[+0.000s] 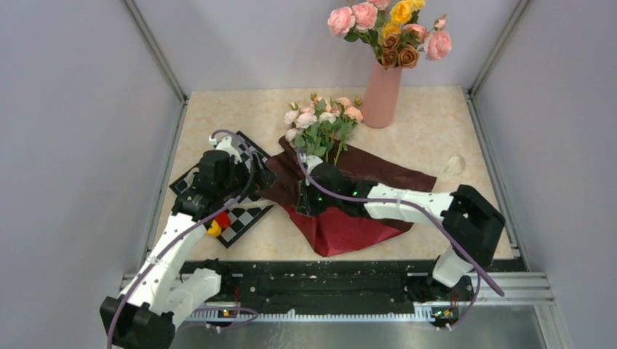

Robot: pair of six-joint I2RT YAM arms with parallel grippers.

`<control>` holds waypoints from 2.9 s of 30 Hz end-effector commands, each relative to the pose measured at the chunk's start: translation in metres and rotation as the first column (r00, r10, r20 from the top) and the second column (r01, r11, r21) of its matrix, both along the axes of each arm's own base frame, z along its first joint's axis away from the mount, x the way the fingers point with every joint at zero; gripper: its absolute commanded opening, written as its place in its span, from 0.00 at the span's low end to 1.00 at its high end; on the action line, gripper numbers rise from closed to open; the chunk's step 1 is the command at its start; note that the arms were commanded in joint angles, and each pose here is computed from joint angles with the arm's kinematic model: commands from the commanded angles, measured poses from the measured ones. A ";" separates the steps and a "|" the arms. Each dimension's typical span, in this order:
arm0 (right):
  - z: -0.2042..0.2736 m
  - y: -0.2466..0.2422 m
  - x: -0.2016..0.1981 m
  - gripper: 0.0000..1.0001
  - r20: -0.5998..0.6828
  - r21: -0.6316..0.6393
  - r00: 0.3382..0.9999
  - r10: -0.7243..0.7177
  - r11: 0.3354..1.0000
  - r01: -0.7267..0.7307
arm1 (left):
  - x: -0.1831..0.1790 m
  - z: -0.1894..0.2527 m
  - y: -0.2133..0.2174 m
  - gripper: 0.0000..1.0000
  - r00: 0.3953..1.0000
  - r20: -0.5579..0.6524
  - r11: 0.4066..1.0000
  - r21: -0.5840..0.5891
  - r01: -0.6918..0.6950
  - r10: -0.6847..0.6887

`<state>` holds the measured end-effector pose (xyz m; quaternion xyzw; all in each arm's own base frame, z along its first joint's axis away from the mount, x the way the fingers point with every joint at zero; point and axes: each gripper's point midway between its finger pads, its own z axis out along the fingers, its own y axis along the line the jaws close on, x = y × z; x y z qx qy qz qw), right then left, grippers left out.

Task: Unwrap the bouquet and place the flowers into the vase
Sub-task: Unfold the wrapping paper at the center of the board.

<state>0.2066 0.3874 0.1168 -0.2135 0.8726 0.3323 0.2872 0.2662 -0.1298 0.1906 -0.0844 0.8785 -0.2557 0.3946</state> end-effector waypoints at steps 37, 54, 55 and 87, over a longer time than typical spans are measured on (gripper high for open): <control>-0.019 -0.076 -0.019 0.60 0.063 -0.224 0.984 -0.168 0.958 0.178 | -0.007 0.048 -0.042 0.98 0.988 0.148 0.998 0.042 0.039 -0.044; -0.084 -0.088 -0.023 0.51 0.007 -0.334 0.973 -0.230 0.917 0.219 | -0.013 0.029 -0.109 0.99 0.978 0.147 0.986 -0.060 0.157 -0.147; -0.086 -0.088 -0.024 0.50 0.004 -0.339 0.973 -0.232 0.915 0.220 | -0.013 0.018 -0.113 0.99 0.982 0.119 0.985 -0.074 0.158 -0.148; -0.103 -0.090 -0.027 0.46 -0.028 -0.358 0.967 -0.252 0.906 0.225 | -0.019 -0.147 -0.129 0.99 0.976 -0.120 0.983 -0.047 0.176 -0.181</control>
